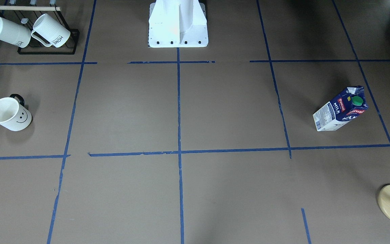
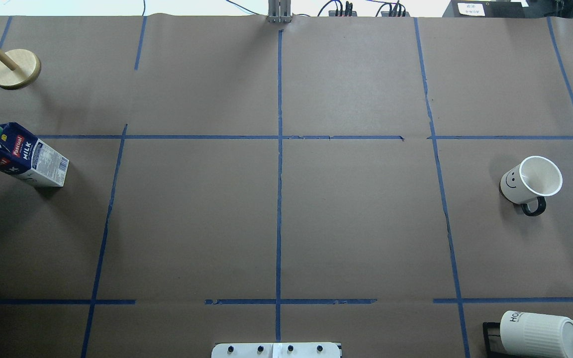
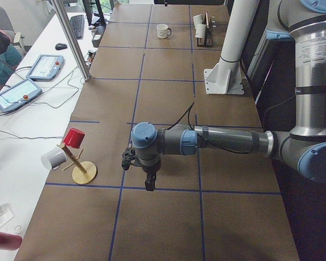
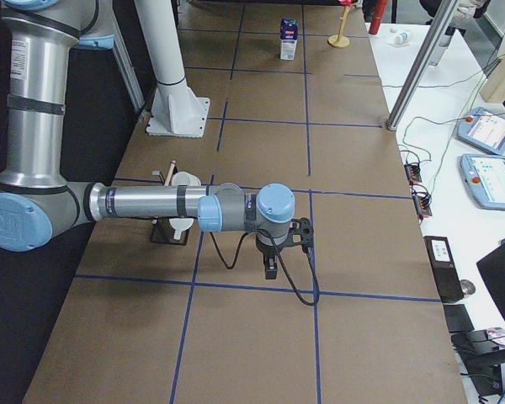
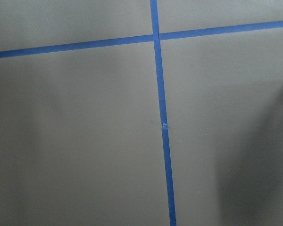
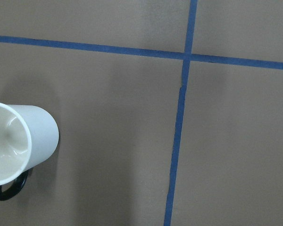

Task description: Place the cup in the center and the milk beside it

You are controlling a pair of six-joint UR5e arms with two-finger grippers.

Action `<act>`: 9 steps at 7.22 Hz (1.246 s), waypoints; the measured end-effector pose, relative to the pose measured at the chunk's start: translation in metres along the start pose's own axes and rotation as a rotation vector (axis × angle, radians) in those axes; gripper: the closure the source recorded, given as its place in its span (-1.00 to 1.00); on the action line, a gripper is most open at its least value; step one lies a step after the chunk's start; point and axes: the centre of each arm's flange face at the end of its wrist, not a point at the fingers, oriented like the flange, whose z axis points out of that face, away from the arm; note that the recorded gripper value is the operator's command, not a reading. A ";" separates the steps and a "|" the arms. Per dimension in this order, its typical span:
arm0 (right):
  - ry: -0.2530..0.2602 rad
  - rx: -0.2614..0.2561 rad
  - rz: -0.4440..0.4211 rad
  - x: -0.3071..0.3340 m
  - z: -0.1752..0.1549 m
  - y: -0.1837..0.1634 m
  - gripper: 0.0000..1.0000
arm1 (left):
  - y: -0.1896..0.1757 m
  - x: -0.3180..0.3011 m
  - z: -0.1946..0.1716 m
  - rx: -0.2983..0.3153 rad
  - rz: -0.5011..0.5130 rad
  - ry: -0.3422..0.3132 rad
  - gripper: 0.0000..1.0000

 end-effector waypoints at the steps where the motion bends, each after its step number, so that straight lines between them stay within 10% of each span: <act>1: 0.000 0.004 -0.005 -0.001 -0.001 -0.001 -1.00 | 0.000 0.000 0.000 -0.001 0.000 0.001 -1.00; 9: 0.010 0.109 -0.019 -0.135 0.069 -0.034 -0.97 | 0.001 0.000 0.002 -0.003 -0.002 0.006 -1.00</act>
